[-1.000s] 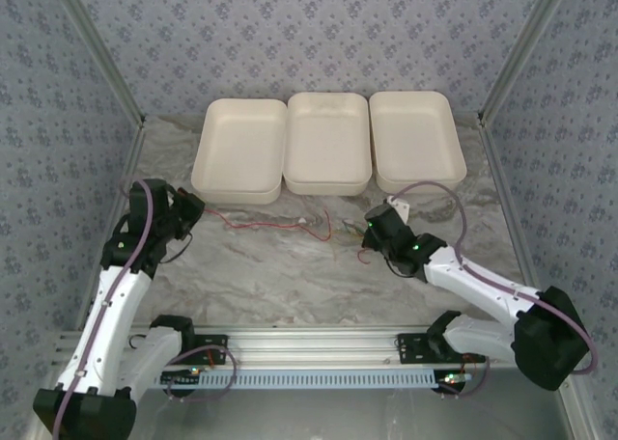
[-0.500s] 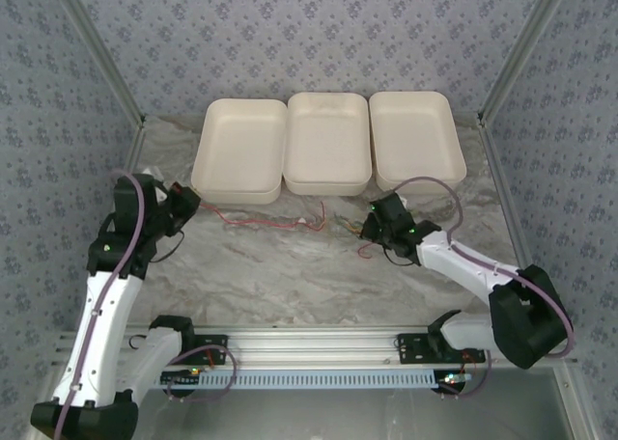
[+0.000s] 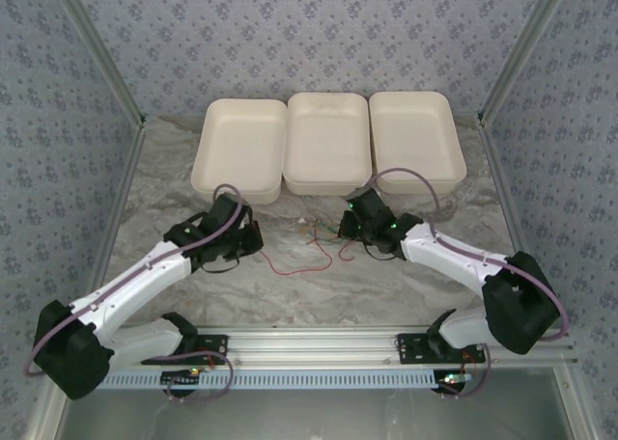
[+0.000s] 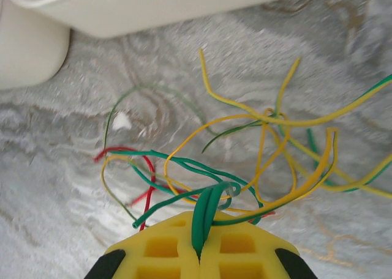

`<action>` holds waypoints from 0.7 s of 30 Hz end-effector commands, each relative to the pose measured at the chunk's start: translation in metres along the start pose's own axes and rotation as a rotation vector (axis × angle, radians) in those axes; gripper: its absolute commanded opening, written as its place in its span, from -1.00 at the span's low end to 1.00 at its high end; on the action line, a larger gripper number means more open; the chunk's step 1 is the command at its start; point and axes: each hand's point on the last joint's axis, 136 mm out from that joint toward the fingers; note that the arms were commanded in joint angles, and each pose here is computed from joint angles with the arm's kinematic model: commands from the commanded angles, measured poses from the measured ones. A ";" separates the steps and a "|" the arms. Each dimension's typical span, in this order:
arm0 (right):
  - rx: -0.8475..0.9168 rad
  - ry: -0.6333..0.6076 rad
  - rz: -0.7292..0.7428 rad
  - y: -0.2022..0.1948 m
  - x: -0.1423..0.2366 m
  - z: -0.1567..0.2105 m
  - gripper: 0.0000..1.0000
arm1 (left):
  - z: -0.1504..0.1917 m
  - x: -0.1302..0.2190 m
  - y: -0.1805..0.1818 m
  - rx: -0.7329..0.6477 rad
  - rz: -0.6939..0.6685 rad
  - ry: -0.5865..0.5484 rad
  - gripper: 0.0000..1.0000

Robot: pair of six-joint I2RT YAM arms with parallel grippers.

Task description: Untangle the cables

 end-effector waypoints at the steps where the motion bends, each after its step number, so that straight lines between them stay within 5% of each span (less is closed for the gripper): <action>1: -0.033 -0.119 0.003 -0.003 0.024 -0.046 -1.00 | -0.015 0.025 -0.007 -0.182 -0.091 -0.061 -1.00; 8: -0.166 -0.215 -0.098 -0.003 0.066 -0.104 -1.00 | -0.021 0.022 0.001 -0.316 -0.240 -0.028 -1.00; 14: -0.288 -0.321 -0.043 -0.032 0.102 -0.134 -1.00 | -0.029 0.015 0.015 -0.366 -0.396 -0.029 -1.00; 21: -0.413 -0.341 0.001 -0.088 0.118 -0.148 -1.00 | -0.062 0.068 0.074 -0.325 -0.705 -0.152 -1.00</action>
Point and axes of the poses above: each hand's point on the last joint's axis, 136 mm out from that joint toward the fingers, its own x axis back along the fingers, its own y axis along the line the jaws close on, z = x × y, and after that the axes turned 1 degree about -x, right-handed
